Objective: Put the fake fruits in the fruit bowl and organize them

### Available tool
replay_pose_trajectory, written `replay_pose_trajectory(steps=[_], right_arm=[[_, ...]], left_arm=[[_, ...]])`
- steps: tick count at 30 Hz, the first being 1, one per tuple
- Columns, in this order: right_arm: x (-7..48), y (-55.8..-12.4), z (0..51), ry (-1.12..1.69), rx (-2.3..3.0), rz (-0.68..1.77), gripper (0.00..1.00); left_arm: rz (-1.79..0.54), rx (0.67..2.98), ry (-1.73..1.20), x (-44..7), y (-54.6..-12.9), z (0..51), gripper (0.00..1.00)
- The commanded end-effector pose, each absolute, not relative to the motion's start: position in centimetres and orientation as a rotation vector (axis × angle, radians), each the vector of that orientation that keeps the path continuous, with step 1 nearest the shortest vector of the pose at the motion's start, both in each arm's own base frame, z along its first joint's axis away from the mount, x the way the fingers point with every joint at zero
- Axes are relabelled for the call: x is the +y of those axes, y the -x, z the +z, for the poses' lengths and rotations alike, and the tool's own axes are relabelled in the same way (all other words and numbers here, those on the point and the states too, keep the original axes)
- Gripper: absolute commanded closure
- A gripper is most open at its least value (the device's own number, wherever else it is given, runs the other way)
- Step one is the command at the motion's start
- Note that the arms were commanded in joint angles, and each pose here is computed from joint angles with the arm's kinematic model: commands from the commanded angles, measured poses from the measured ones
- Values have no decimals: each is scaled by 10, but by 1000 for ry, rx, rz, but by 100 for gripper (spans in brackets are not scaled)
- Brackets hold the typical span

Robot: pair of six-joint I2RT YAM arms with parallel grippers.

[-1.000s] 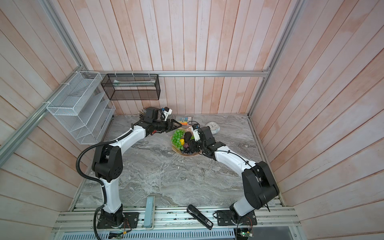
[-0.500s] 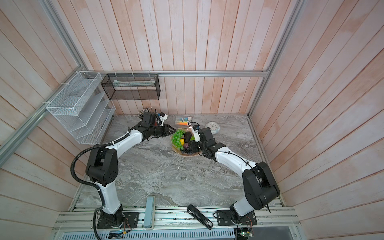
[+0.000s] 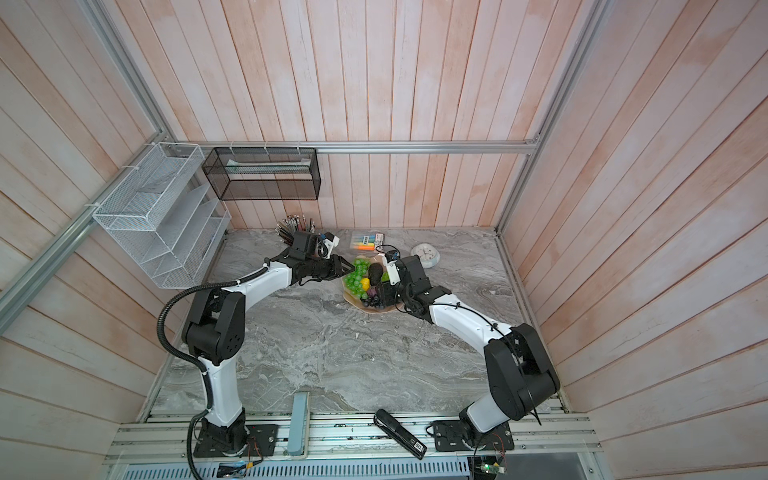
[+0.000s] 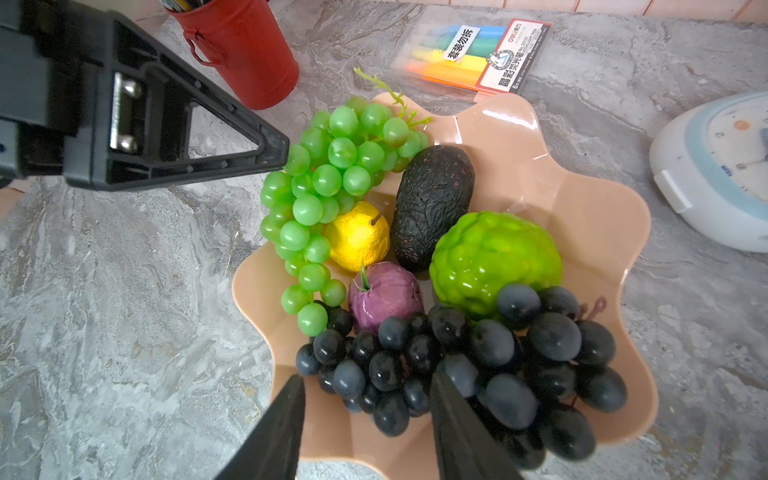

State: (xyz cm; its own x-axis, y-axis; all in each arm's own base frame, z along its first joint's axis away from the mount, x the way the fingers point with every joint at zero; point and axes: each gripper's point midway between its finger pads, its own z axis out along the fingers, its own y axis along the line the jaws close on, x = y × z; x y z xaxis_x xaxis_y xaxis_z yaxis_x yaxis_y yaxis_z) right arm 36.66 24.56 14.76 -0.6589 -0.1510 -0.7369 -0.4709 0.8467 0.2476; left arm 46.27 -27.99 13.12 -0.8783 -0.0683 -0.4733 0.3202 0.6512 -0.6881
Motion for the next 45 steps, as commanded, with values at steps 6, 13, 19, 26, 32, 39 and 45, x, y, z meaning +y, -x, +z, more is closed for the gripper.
replay_pose_trajectory(steps=[6,13,19,26,32,39,45], right_arm=[[248,-363,146,456,2266,559,50],[247,-363,152,462,2249,552,50],[244,-365,163,469,2228,525,49],[234,-366,194,441,2166,488,49],[210,-369,216,373,2098,453,43],[155,-385,236,244,2013,279,21],[112,-377,271,245,1743,134,2]], left_arm=[[-1139,2457,-193,-281,-455,107,63],[-1147,2436,-190,-281,-453,119,63],[-1131,2411,-172,-275,-451,132,60],[-1075,2354,-173,-257,-445,175,47],[-895,2384,-143,-228,-425,186,30],[-472,2261,4,-151,-405,206,20],[-309,2014,32,-98,-383,232,13]])
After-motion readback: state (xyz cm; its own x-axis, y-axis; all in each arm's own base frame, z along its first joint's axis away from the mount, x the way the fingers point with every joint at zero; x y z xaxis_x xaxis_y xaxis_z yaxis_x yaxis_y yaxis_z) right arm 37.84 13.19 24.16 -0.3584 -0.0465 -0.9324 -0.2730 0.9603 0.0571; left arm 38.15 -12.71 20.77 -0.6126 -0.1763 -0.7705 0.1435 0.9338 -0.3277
